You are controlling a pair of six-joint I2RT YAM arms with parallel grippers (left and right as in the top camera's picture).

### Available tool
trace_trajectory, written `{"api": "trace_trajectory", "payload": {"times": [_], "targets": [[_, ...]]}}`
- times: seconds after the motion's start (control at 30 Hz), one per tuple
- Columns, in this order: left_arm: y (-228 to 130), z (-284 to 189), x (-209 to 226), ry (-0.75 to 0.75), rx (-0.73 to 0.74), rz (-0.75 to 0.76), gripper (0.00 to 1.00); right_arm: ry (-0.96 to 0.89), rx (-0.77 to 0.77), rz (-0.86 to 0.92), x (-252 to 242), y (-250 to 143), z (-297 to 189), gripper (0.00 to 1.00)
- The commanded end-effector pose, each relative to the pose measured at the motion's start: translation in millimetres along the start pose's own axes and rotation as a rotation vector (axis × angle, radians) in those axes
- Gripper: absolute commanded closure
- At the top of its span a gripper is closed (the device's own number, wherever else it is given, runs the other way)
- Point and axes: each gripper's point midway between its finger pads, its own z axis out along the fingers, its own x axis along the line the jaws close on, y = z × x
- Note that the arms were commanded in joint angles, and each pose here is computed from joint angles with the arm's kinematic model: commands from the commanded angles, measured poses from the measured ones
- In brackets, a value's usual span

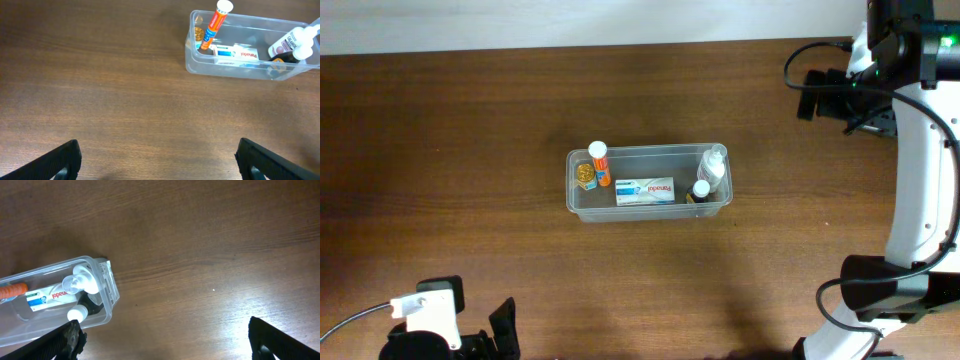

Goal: Pack container

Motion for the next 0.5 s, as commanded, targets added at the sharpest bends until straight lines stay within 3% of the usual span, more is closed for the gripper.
{"api": "trace_trajectory", "payload": {"times": [0.0,0.27,0.47], "targets": [[0.9,2.3,3.7,0.022,-0.014,-0.017,0.01,0.004,-0.002,0.009,-0.2,0.6,-1.0,0.01],[33.4,40.1,-2.4,0.056,-0.168,0.043,0.0,0.005,-0.002,0.009,-0.1,0.5,-1.0,0.02],[40.4,77.4,3.9,0.067,-0.298,-0.052,0.01,0.005,-0.002,0.009,-0.1,0.5,-1.0,0.02]]}}
